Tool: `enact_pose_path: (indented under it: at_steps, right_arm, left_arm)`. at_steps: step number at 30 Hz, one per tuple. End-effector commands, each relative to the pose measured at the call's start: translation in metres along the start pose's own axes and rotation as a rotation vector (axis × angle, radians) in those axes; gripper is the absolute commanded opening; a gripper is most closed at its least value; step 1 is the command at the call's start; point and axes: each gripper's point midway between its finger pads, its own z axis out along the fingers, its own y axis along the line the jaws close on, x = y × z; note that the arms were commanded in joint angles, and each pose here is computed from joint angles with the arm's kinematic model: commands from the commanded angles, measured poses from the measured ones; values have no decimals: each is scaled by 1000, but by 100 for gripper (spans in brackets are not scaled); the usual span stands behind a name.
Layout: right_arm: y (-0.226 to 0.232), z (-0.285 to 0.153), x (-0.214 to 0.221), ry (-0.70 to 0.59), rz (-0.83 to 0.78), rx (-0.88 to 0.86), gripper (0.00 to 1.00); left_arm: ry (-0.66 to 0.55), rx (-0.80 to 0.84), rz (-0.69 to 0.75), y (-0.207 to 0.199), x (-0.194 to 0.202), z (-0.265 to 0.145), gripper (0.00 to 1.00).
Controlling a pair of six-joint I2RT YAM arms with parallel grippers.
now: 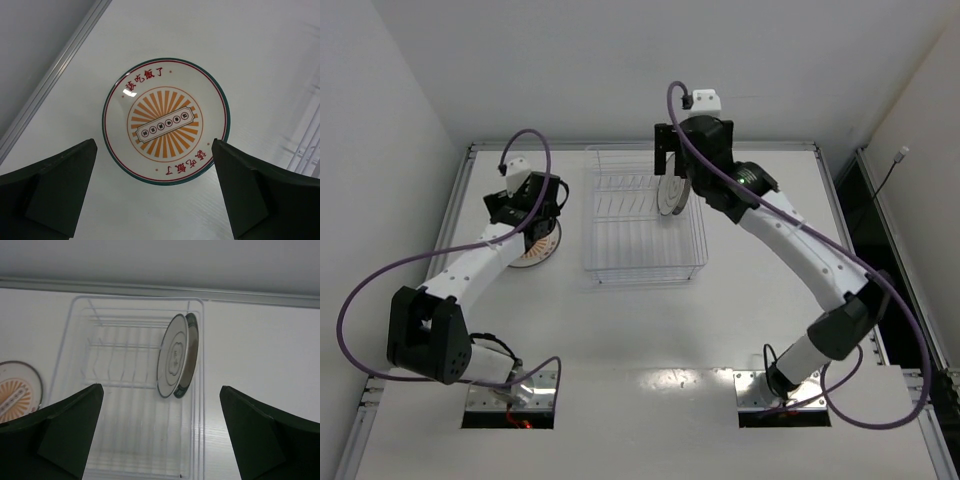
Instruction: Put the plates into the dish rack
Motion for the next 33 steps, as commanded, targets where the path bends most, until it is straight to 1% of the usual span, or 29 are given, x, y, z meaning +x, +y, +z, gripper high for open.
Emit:
enact_pose_path:
  at_steps: [1,2,3,4,5,6,7,8,9,10,11,12,13,14,15,16,17,18,19,20,21,22,23,24,27,28,30,31,33]
  right_arm:
    - [27,-11,-11,-83,58,-228,100]
    - [31,-15,-21,-125,94,-274,100]
    - [23,-21,-21,-138,118,-282,100]
    - [23,-25,-24,-151,124,-295,96]
    - [18,-27,-31,-167,161,-290,75]
    - [12,-29,-36,-177,184,-282,67]
    - [9,-30,-36,-179,197,-268,65]
    - [8,-33,-41,-200,207,-273,65]
    - [1,-32,-36,-204,210,-262,65]
    - [5,-38,-38,-212,212,-298,65]
    - [-1,-47,-45,-237,236,-310,77]
    - [-4,-47,-43,-243,240,-321,86]
    - [5,-54,-43,-242,232,-401,96]
    - [6,-57,-45,-254,219,-430,100]
    - [9,-63,-46,-261,216,-465,100]
    - [10,-64,-46,-256,212,-492,100]
    - [8,-63,-46,-256,211,-496,96]
    - [10,-66,-48,-251,219,-509,67]
    - [8,-61,-45,-230,225,-503,49]
    - [6,-61,-51,-228,239,-496,33]
    - [7,-59,-48,-207,245,-493,7]
    - [2,-56,-46,-197,246,-480,2]
    - [5,-53,-42,-183,251,-487,0]
    - [3,-52,-43,-182,252,-488,0]
    - [4,-51,-42,-182,261,-511,0]
    - [5,-51,-38,-167,256,-534,0]
    - [9,-58,-46,-194,255,-581,0]
    - [7,-56,-45,-194,255,-584,0]
    - [5,-61,-48,-201,254,-600,0]
  left_arm:
    - [-61,-26,-81,9,-14,-4,100]
    - [-52,2,-87,4,-13,-4,100]
    - [-59,8,-99,6,-16,-2,100]
    - [-58,5,-110,11,-15,0,100]
    - [-59,17,-116,8,-16,0,100]
    - [-45,17,-112,10,-11,2,100]
    - [-55,22,-133,12,-16,3,100]
    - [-38,39,-125,10,-10,3,100]
    - [-32,38,-131,12,-11,5,100]
    - [-31,35,-157,16,-13,10,100]
    - [-15,52,-164,15,-12,12,100]
    - [-5,50,-194,19,-12,16,100]
    - [13,7,-252,38,-11,28,100]
    - [27,-2,-294,47,-12,35,100]
    - [83,41,-337,49,-3,41,100]
    - [143,32,-372,59,14,53,100]
    - [179,-12,-469,84,20,70,100]
    - [247,62,-511,77,30,75,100]
    - [307,67,-527,79,45,87,100]
    - [329,58,-570,89,50,97,100]
    - [369,90,-583,85,57,99,100]
    - [384,93,-590,86,61,103,100]
    - [415,84,-592,87,71,108,100]
    - [425,80,-591,86,75,109,100]
    - [443,143,-590,75,76,111,100]
    - [471,155,-591,71,83,112,100]
    - [487,160,-591,68,86,116,100]
    - [509,153,-579,68,94,119,100]
    - [521,157,-579,66,97,122,100]
